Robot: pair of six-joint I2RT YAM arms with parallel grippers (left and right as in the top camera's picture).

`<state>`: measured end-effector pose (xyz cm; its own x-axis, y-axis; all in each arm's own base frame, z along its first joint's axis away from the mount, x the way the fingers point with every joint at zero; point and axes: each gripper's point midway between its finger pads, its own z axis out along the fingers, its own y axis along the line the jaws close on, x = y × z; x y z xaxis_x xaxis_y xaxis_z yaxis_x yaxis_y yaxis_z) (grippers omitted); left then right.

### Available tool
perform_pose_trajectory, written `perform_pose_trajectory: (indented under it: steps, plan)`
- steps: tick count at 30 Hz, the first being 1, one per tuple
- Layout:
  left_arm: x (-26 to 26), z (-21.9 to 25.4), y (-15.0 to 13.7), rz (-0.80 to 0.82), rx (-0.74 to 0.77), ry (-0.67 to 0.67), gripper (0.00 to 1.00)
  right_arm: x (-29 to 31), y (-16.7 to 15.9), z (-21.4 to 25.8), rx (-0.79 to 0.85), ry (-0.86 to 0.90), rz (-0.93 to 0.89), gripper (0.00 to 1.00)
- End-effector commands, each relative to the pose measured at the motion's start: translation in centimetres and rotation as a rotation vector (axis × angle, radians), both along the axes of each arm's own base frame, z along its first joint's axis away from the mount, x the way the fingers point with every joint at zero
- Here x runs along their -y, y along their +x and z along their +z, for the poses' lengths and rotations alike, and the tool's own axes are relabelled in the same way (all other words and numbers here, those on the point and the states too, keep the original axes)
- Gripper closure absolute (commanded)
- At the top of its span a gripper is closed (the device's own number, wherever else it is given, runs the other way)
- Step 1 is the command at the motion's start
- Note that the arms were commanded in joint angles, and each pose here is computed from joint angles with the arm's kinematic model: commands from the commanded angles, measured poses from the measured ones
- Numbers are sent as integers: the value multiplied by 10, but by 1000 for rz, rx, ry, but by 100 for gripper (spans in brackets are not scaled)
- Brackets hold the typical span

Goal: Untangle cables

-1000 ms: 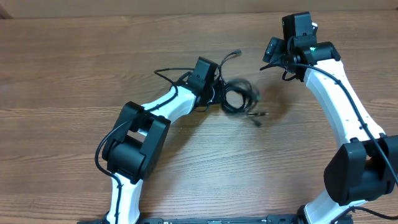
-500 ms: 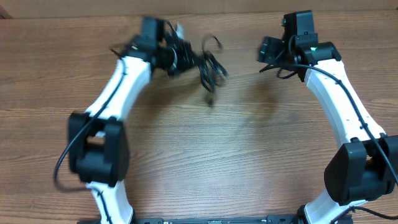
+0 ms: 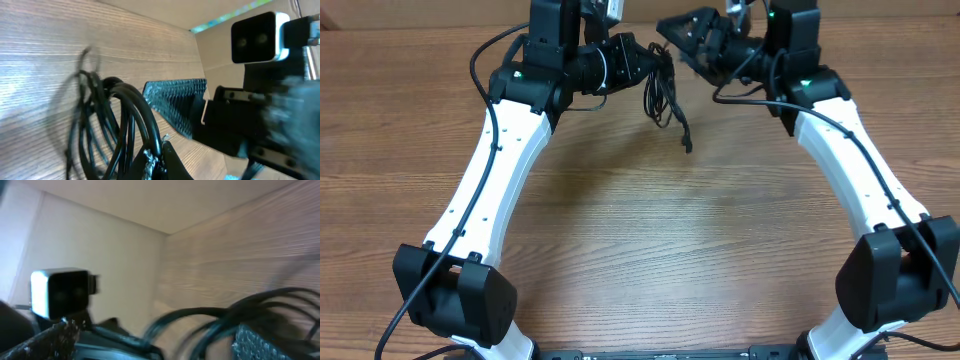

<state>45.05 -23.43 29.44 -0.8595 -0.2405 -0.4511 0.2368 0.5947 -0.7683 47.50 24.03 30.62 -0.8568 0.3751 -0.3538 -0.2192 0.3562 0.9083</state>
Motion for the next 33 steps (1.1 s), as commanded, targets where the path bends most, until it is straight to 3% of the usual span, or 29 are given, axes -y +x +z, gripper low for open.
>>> perform_pose_trajectory:
  steps: [1, 6, 10, 15, 22, 27, 33]
  plan:
    - [-9, 23, 8, 12, 56, -24, 96, -10, 1, 15, -39, 82, -18, 0]
    - [-20, 46, 14, 27, 107, -40, 96, -4, 11, 14, -5, 53, -77, 4]
    - [-25, 74, 18, 44, 157, -65, 96, 48, 41, -51, -99, -232, -434, 8]
    - [-25, 101, 17, 48, 216, -77, 96, -5, 21, -38, -103, -98, -214, 7]
    - [-33, 97, 23, 95, 215, -43, 96, -32, 7, -23, -124, -10, -137, 7]
    - [-59, 95, 44, 234, 275, 53, 96, -38, 2, -17, -201, 65, -111, 7]
    - [-95, 103, 70, 472, 330, 130, 96, -39, 5, -9, -179, 89, -115, 8]
